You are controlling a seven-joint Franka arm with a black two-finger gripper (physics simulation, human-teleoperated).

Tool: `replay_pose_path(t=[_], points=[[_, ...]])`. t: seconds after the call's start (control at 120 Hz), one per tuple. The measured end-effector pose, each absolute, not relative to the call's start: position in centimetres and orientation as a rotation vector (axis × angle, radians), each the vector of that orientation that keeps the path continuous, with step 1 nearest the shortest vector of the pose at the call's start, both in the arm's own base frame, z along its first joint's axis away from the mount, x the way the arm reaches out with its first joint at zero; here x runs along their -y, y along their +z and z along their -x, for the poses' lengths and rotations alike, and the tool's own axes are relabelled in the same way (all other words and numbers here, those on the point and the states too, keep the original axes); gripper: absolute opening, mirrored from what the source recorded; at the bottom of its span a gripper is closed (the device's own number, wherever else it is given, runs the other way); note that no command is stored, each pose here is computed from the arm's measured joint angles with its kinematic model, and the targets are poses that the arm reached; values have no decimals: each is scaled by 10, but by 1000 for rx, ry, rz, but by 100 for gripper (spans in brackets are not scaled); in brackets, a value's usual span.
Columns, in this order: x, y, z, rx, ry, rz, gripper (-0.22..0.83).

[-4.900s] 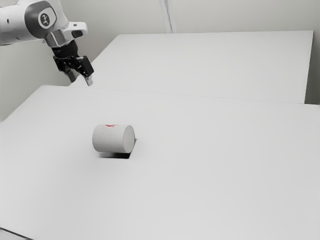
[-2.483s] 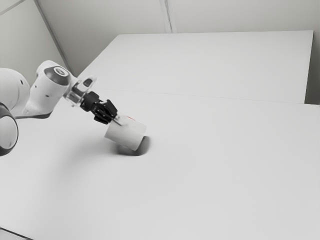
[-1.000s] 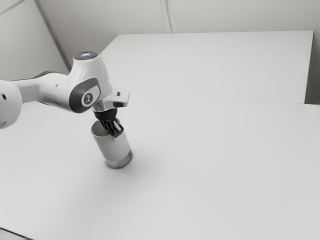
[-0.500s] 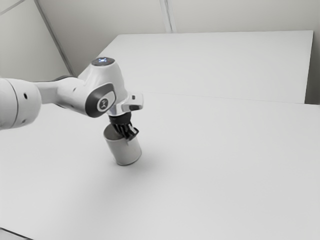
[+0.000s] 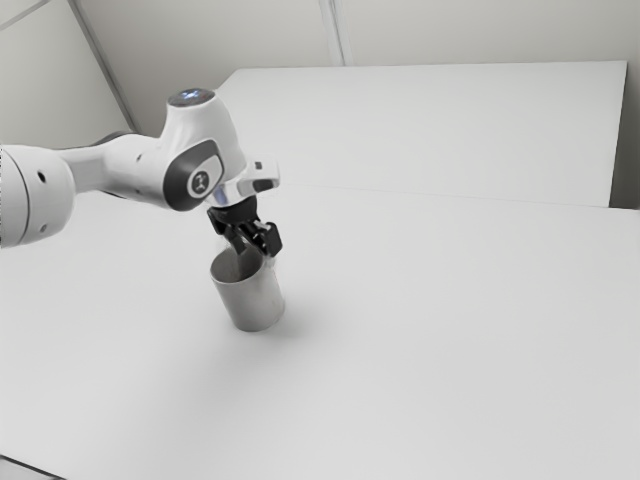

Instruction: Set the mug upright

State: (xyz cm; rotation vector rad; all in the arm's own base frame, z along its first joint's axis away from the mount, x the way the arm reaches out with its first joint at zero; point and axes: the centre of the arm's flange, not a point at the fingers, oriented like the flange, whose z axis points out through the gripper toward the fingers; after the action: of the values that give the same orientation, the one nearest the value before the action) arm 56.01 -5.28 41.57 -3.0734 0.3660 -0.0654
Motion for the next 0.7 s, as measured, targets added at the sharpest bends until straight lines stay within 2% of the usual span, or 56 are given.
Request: replay_pose_path(t=[0.108,0.175,0.317,0.417,0.525,0.7], points=[[53,452,-604,-343,-122,3062,51],[48,481,-616,-334,-153,3060,53],[22,564,-622,-309,-270,3054,56],[18,602,-606,-328,-254,3057,57],[13,604,-597,-343,-156,3074,58],[-11,590,-610,-320,-48,3132,59]])
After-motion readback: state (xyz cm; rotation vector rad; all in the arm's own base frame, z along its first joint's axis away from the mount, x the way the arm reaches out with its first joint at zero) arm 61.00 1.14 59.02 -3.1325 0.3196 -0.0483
